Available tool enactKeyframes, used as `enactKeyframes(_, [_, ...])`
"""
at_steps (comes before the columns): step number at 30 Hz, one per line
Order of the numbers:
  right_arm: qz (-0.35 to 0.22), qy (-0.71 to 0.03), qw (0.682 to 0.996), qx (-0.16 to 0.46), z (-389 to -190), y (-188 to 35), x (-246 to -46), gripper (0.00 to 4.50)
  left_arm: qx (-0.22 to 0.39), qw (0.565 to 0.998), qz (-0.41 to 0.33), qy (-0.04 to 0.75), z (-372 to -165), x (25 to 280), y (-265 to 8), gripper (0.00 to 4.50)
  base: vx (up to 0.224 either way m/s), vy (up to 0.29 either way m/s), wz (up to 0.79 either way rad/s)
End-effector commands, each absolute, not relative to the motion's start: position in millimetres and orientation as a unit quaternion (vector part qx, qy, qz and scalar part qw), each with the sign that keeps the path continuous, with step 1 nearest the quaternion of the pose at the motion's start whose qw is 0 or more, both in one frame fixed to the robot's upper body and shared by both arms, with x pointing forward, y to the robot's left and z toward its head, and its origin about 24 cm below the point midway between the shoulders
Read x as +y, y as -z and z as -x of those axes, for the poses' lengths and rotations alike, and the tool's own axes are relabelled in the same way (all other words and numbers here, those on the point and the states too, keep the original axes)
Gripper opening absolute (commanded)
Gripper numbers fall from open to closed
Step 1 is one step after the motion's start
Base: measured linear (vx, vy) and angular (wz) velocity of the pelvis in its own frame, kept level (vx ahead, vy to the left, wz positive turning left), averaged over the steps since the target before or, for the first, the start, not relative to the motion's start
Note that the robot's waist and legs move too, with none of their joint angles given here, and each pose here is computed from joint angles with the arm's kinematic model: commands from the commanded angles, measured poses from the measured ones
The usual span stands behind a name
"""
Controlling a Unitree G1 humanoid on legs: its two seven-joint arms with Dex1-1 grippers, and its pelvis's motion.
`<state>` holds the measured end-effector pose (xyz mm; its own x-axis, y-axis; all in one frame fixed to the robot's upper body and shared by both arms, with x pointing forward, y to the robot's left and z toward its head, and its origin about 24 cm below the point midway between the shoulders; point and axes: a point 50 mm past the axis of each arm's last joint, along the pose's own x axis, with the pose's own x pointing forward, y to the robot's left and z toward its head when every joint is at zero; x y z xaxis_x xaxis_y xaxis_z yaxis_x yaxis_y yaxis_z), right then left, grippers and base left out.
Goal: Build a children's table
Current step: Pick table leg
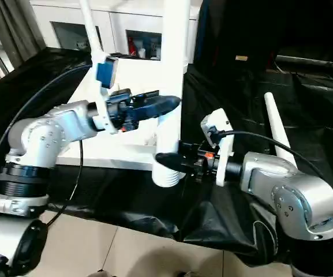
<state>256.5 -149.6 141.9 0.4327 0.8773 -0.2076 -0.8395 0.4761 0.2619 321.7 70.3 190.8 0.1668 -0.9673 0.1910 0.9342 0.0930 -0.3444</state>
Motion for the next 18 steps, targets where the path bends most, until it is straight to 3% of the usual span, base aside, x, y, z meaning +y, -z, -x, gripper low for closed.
enactKeyframes(1, [-0.037, -0.505, 0.848, 0.156, -257.1, -143, -149.5, 1.89, 0.034, 0.777, 0.175, 0.603, -331, 76, -194, 1.89, 0.0, 0.0, 0.0])
enactKeyframes(2, [-0.033, -0.502, 0.85, 0.156, -257.9, -143, -149.8, 1.89, 0.034, 0.78, 0.175, 0.6, -331, 76, -194, 1.89, 0.0, 0.0, 0.0])
enactKeyframes(3, [-0.025, -0.484, 0.86, 0.16, -263.7, -141, -151.0, 2.45, 0.028, 0.797, 0.167, 0.579, -336, 76, -195, 1.87, 0.0, 0.0, 0.0])
enactKeyframes(4, [-0.025, -0.484, 0.86, 0.16, -263.7, -141, -151.0, 2.59, 0.028, 0.797, 0.167, 0.579, -336, 76, -195, 1.86, 0.0, 0.0, 0.0])
enactKeyframes(7, [-0.047, -0.475, 0.865, 0.154, -267.3, -143, -149.1, 2.61, 0.022, 0.824, 0.145, 0.548, -339, 75, -198, 1.85, 0.0, 0.0, 0.0])
enactKeyframes(9, [-0.037, -0.466, 0.871, 0.153, -268.8, -143, -148.0, 2.99, 0.022, 0.834, 0.139, 0.533, -340, 74, -199, 1.85, 0.0, 0.0, 0.0])
enactKeyframes(11, [-0.024, -0.452, 0.879, 0.154, -270.7, -143, -147.5, 3.01, 0.02, 0.839, 0.136, 0.526, -340, 73, -201, 1.85, 0.0, 0.0, 0.0])
enactKeyframes(18, [-0.074, -0.422, 0.889, 0.16, -281.3, -143, -139.5, 3.0, 0.006, 0.845, 0.14, 0.516, -334, 66, -208, 1.85, 0.0, 0.0, 0.0])
